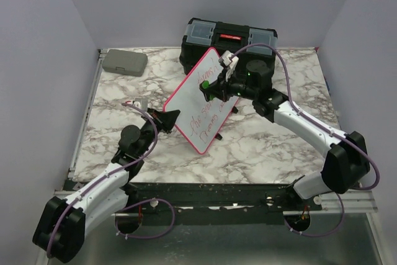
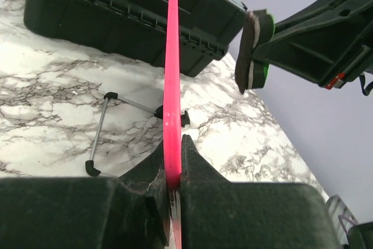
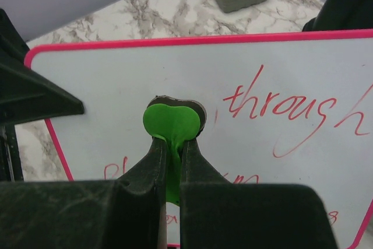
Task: Erase the whiteboard
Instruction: Erase the whiteboard at the whiteboard stand.
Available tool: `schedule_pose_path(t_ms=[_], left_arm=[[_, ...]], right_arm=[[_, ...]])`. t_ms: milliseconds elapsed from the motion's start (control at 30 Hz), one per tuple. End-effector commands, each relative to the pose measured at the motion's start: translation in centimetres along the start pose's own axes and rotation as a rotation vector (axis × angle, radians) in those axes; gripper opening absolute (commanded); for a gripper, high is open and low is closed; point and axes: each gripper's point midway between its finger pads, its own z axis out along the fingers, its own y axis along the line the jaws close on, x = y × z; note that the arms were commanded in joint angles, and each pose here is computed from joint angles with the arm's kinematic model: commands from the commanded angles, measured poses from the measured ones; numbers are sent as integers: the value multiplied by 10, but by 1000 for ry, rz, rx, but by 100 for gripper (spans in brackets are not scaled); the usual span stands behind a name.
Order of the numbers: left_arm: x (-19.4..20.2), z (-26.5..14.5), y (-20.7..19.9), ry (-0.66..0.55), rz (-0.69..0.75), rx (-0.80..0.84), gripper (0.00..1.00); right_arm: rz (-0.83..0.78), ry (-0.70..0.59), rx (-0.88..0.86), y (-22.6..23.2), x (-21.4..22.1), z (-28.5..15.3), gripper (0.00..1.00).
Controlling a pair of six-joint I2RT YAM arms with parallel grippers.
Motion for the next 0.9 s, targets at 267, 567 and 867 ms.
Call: schedule_pose_path(t_ms=[267,567,867], left_arm=[[4,-14,-21,206,84,251,0],[10,-7,-19,261,52,269,0],[21,-7,-15,296,26,270,0]], right_arm=[[-136,-19,-45,7,24,-2,1],[-219,-46,57,14,23,28,1],[-226,-32,281,-15,32,33,1]])
